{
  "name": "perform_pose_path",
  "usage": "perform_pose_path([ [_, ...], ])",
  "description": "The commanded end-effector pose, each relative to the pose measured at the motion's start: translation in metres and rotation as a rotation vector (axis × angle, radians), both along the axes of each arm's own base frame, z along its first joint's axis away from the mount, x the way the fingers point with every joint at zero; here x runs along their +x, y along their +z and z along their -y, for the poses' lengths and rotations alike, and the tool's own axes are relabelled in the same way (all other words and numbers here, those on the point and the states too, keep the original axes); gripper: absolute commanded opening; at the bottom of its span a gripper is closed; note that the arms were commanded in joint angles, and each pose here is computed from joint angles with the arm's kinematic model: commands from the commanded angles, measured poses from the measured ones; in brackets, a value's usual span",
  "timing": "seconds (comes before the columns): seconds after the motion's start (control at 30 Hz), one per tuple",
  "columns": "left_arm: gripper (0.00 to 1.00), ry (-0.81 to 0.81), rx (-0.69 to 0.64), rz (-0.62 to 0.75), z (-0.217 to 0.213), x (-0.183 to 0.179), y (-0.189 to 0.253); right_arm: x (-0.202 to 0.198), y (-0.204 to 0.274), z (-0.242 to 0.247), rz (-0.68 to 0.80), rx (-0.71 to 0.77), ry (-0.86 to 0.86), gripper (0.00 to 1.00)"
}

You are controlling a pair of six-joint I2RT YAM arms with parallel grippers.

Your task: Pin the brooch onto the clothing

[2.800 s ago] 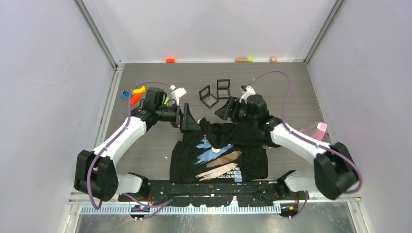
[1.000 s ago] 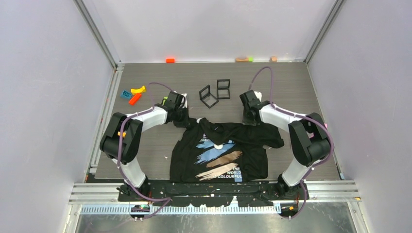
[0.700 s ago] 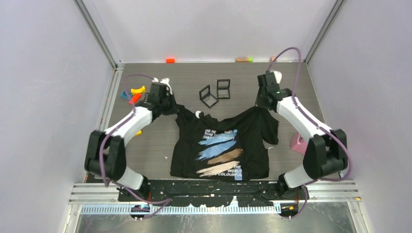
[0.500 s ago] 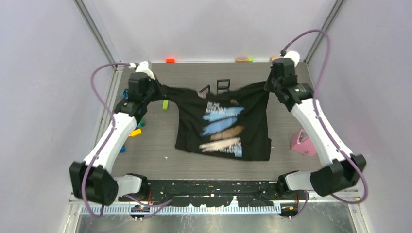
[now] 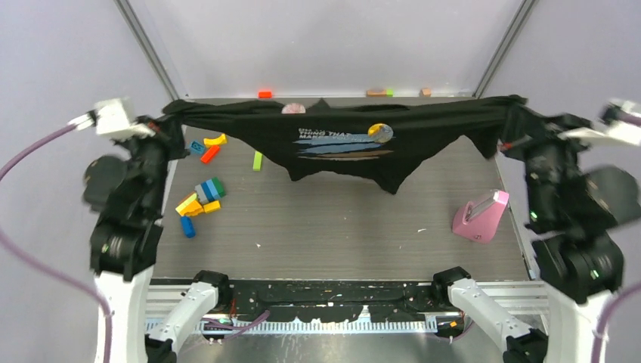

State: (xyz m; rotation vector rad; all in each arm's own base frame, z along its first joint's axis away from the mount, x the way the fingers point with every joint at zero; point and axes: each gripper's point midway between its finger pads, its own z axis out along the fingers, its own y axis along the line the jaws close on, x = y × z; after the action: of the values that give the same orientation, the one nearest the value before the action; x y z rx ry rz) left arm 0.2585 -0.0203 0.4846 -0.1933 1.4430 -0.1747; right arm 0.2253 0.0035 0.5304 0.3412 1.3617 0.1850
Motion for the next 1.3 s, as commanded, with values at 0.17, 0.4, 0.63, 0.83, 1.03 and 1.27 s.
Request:
perform_pose_path([
  [0.17, 0.0, 0.07, 0.033, 0.145, -0.025, -0.065, 0.062, -0.075, 0.081, 0.03, 0.294, 0.006, -0.058, 0.0],
  [0.4, 0.0, 0.017, 0.046, 0.059, -0.008, -0.019, 0.039, -0.02, 0.054, 0.036, 0.161, -0.061, -0.179, 0.0],
  [0.63, 0.0, -0.015, 0.051, -0.068, 0.01, 0.048, -0.004, 0.062, 0.01, 0.019, 0.04, -0.097, -0.216, 0.01],
  [0.83, 0.0, -0.026, 0.046, -0.037, 0.015, 0.065, 0.005, 0.082, 0.013, 0.012, 0.038, -0.09, -0.203, 0.0],
  [1.03, 0.0, 0.003, 0.055, 0.006, 0.006, 0.045, 0.016, 0.055, 0.03, 0.014, 0.097, -0.069, -0.172, 0.0],
  [1.27, 0.0, 0.03, 0.073, 0.101, -0.01, -0.018, 0.047, -0.003, 0.049, 0.013, 0.159, -0.047, -0.074, 0.0],
])
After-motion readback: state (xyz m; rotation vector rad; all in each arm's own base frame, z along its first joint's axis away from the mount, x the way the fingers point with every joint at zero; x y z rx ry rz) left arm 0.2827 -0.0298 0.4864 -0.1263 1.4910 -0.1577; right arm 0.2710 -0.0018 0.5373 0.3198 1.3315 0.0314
